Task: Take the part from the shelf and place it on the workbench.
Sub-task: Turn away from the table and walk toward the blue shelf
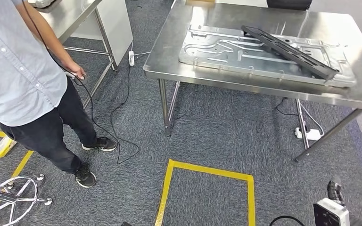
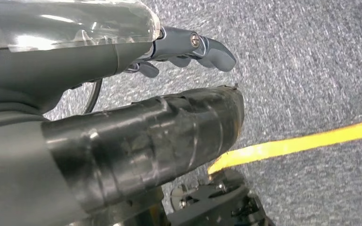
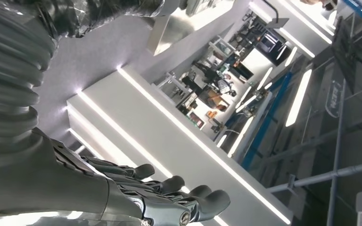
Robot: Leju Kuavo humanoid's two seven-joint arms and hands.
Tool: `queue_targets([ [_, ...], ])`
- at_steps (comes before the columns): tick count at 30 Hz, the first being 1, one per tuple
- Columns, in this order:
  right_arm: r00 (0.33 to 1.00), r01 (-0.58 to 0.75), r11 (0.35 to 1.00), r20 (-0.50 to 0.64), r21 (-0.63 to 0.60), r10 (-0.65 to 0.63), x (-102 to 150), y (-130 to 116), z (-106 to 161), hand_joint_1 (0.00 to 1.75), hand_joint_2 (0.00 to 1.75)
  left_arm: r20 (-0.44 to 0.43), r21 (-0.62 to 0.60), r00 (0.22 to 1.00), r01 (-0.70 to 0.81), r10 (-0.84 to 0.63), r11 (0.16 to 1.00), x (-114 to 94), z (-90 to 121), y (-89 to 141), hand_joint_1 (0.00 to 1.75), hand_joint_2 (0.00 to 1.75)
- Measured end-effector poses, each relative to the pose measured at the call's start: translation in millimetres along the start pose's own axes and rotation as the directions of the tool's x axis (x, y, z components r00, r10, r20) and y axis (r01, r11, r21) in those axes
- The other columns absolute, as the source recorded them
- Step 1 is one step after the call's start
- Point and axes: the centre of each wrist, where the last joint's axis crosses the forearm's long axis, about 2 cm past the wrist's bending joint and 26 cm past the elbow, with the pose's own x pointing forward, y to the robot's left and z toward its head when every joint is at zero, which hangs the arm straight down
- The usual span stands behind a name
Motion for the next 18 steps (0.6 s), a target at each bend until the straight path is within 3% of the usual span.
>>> queue_targets([
  [18,1.0,0.0,1.0,-0.007,0.007,0.0,0.0,0.3,2.3,0.0,1.75,-0.006,0.002,1.0,-0.004,0.004,1.0,-1.1,0.2,0.4,0.0,0.0],
])
